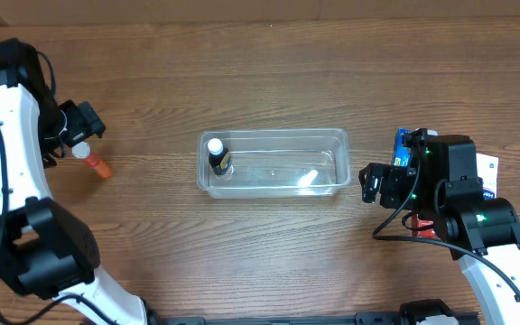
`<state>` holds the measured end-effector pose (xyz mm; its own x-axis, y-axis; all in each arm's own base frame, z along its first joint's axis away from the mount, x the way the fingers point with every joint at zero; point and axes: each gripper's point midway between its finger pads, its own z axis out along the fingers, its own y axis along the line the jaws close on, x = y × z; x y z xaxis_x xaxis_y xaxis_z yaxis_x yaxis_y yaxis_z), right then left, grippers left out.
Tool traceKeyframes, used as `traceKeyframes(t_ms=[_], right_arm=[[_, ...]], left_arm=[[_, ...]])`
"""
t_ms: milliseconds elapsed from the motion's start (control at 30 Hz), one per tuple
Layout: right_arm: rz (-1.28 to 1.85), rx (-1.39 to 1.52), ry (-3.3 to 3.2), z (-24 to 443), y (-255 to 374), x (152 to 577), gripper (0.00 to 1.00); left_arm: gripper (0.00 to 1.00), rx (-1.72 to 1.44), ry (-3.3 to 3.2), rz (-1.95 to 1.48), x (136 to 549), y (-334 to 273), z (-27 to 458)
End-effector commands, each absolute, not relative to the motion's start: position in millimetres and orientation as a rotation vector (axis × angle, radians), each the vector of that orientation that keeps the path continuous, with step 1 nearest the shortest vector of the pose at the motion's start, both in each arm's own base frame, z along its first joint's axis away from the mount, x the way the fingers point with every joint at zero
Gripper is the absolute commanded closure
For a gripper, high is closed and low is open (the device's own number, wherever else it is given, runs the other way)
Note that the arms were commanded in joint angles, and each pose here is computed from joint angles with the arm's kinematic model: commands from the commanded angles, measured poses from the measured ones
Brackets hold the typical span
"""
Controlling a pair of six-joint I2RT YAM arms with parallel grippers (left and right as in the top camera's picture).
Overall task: Pack container
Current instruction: 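Move the left gripper to the orange tube and grasp it, then place the orange tube into the container beside the bottle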
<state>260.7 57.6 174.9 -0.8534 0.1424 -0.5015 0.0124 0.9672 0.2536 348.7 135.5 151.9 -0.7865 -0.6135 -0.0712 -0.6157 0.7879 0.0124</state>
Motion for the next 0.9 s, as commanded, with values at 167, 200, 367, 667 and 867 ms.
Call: traceKeyframes(t_ms=[167, 200, 367, 667, 867], right_arm=[[0.332, 0.101, 2.541, 187, 58, 265, 0.0], [0.332, 0.1, 2.542, 187, 58, 265, 0.0], [0.332, 0.1, 2.541, 187, 58, 265, 0.0], [0.332, 0.1, 2.541, 187, 58, 265, 0.0], [0.332, 0.101, 2.541, 187, 58, 265, 0.0]], left_arm=[[0.13, -1.016, 3.089, 0.034, 350, 134, 89], [0.16, -1.016, 3.092, 0.036, 350, 134, 88], [0.58, -1.016, 3.093, 0.035, 350, 134, 89], [0.93, -0.947, 3.061, 0.029, 348, 114, 121], [0.96, -0.414, 2.758, -0.208, 334, -7, 263]])
